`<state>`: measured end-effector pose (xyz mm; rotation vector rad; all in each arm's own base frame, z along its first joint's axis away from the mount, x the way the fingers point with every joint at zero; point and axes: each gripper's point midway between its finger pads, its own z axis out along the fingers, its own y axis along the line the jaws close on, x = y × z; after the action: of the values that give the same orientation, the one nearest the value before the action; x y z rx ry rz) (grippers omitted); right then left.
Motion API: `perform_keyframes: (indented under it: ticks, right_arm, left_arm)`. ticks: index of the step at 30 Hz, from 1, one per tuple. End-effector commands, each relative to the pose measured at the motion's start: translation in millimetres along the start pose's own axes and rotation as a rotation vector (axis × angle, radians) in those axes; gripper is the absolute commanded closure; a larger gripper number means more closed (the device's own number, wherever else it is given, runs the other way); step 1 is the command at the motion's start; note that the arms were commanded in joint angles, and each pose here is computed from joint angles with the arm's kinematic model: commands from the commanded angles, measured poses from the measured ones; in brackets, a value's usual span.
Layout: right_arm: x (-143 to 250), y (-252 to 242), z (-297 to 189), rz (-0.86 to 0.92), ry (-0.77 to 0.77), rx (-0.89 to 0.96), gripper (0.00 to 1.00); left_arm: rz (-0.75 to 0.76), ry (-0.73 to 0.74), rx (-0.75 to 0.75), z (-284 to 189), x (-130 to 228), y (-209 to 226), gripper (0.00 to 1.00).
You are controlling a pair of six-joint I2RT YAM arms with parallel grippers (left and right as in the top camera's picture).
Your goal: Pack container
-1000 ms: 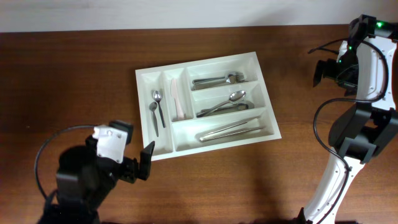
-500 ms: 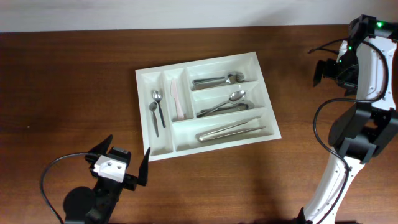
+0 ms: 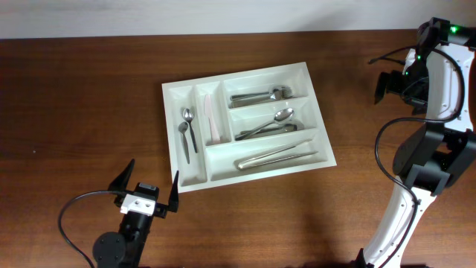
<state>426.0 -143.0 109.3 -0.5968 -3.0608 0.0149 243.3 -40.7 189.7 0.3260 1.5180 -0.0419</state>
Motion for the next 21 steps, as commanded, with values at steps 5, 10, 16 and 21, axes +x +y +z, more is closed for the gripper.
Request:
perform_keyframes:
  ticks: [5, 10, 16, 21]
  right_arm:
    - [0.6, 2.9, -1.2, -0.011, -0.002, -0.005, 0.01]
    - [0.6, 2.9, -1.2, -0.011, -0.002, -0.005, 0.02]
    - [0.6, 2.9, -1.2, -0.011, -0.002, -0.005, 0.01]
    - [0.6, 2.9, -1.2, -0.011, -0.002, -0.005, 0.01]
  left_arm:
    - [-0.019, 0.062, -0.044, -3.2, 24.6, 8.1, 0.01]
    - [-0.025, 0.090, -0.061, -3.9, 31.2, 10.6, 0.01]
    - [-0.024, 0.083, -0.023, -2.7, 29.4, 1.0, 0.01]
    - [-0.023, 0.076, 0.003, -2.0, 27.6, -5.2, 0.01]
